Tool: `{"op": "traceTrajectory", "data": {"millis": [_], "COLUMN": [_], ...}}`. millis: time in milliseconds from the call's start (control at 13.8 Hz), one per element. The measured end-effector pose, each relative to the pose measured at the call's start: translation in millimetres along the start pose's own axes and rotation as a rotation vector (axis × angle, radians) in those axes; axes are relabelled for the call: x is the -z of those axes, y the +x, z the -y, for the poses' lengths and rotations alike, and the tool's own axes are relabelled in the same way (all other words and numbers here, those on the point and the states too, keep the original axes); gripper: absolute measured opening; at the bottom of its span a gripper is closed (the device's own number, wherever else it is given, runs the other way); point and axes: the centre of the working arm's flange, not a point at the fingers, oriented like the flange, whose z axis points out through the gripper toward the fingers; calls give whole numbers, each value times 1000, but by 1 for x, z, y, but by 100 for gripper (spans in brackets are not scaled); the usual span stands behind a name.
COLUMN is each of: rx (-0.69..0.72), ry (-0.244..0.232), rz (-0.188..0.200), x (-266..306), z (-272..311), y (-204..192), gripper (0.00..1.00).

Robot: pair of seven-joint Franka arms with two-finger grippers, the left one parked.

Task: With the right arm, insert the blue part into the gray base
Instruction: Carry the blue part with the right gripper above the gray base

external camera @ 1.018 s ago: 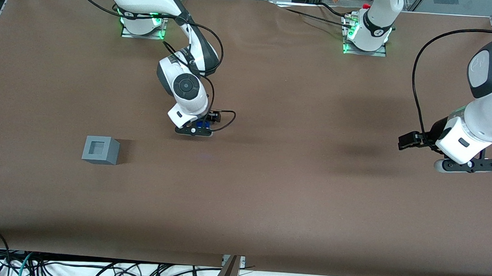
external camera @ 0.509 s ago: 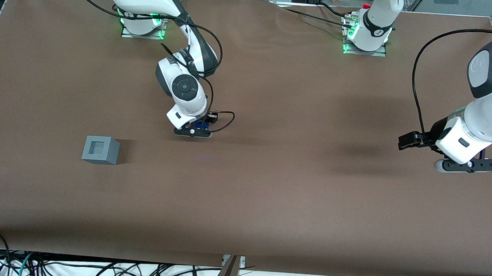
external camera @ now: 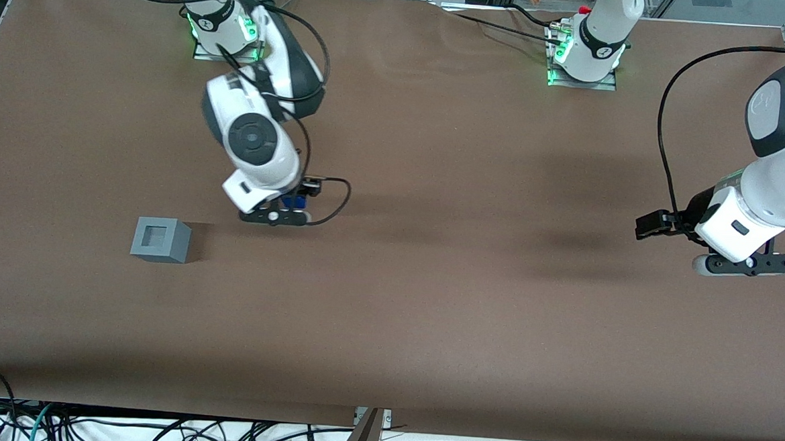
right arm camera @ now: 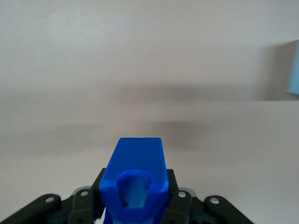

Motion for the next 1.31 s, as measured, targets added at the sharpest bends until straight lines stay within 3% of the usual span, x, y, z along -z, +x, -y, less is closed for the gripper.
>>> {"op": "traceTrajectory", "data": {"millis": [291,509,945,1309], "rx": [25,49,51,78], "ry": [55,97,87,73], "rz": [-8,13,18,-49], "x": [39,48,43,13], "z": [-94,-162,-224,-262], "y": [29,38,48,74], "gripper": [51,51,51,51]}}
